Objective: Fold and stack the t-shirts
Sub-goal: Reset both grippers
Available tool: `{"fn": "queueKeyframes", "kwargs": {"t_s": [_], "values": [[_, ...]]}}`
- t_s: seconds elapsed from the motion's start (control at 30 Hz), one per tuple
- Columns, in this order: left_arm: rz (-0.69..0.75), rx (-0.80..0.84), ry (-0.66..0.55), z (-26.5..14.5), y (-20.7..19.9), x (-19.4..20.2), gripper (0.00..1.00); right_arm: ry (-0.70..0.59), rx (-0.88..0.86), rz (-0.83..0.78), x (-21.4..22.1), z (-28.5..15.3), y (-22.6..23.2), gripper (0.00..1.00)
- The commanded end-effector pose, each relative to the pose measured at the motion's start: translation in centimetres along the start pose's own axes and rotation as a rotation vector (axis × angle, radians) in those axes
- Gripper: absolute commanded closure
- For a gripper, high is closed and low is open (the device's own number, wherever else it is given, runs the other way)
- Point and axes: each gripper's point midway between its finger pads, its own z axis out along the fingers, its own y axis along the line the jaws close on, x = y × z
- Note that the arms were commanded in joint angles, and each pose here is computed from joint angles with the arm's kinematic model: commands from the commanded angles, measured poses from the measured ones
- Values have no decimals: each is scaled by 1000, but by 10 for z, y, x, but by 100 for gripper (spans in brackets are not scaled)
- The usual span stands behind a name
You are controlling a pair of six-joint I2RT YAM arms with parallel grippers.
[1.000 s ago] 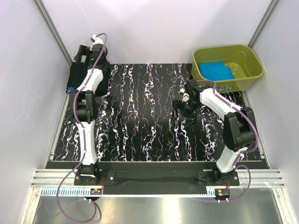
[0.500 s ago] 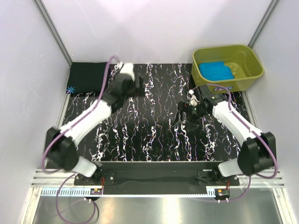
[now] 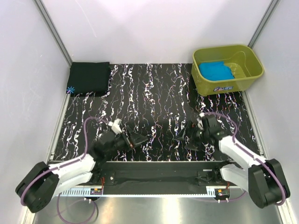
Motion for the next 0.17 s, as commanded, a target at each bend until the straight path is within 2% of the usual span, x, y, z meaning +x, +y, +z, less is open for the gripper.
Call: {"fn": "queueKeyframes", "kwargs": {"t_s": [0.0, 0.03, 0.1, 0.13], "values": [[-173, 396, -119, -39, -52, -9, 1, -110, -199, 71, -15, 14, 17, 0], [-208, 396, -115, -46, -40, -2, 1, -74, -196, 164, 3, 23, -3, 0], [-165, 412, -60, -48, -43, 9, 1, -59, -269, 211, 13, 24, -4, 0], [-153, 454, -22, -54, -52, 15, 1, -80, -369, 231, 15, 19, 3, 0]]}}
